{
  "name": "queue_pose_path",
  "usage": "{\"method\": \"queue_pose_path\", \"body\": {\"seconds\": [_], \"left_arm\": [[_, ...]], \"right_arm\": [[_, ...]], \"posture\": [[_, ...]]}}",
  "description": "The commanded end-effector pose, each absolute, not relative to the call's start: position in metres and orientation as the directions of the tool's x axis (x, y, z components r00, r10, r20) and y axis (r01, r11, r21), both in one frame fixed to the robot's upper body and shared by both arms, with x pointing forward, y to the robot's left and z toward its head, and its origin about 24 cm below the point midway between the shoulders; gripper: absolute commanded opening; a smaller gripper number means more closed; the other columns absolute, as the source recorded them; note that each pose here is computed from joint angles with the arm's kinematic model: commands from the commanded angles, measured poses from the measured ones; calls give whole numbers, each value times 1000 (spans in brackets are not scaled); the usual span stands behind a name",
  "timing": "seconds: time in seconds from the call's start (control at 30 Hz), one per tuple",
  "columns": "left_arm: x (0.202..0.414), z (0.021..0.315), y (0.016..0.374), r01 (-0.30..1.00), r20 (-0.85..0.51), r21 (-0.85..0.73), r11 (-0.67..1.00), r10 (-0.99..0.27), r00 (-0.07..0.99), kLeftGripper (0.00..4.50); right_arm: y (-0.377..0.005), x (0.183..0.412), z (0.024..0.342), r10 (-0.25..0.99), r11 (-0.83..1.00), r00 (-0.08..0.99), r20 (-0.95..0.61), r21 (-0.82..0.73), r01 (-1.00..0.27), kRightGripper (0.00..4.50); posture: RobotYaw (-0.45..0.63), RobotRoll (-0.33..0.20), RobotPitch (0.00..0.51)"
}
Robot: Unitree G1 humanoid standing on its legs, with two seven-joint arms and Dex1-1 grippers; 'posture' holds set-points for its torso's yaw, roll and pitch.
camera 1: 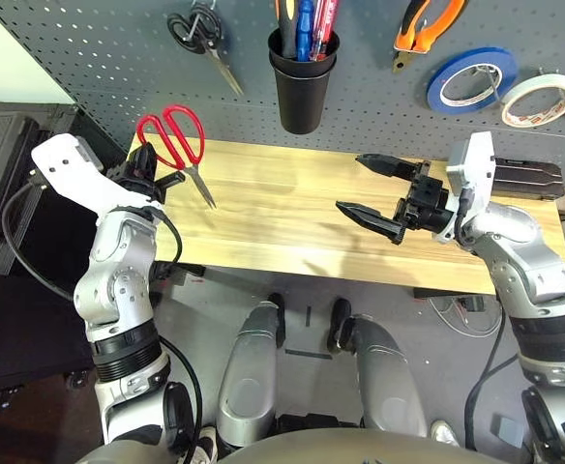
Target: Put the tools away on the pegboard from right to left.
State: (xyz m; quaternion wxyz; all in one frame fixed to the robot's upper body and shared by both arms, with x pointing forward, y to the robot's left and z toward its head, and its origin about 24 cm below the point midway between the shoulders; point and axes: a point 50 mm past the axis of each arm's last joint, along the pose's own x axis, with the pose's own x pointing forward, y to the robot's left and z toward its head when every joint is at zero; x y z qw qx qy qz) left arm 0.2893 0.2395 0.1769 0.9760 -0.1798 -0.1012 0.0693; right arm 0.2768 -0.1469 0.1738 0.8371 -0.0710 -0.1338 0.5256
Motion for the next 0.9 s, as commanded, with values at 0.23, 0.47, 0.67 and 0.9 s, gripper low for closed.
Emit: {"method": "queue_pose_path", "body": {"seconds": [0.23, 0.47, 0.67, 0.9], "left_arm": [[291, 222, 246, -54, 291, -371, 927, 171, 941, 72], [294, 232, 241, 14, 322, -362, 932, 111, 940, 72], [294, 240, 238, 69, 352, -379, 923, 75, 933, 72], [300, 246, 234, 108, 367, -382, 918, 44, 929, 72]], "right_arm": [[-142, 276, 196, 894, 441, 384, 231, -304, -844, 4500], [-143, 281, 195, 881, 469, 410, 237, -315, -825, 4500], [-143, 284, 193, 868, 493, 432, 245, -328, -806, 4500], [-143, 288, 195, 862, 503, 438, 255, -338, -795, 4500]], "posture": [[169, 0, 269], [166, 0, 266], [157, 0, 261], [154, 0, 259]]}}
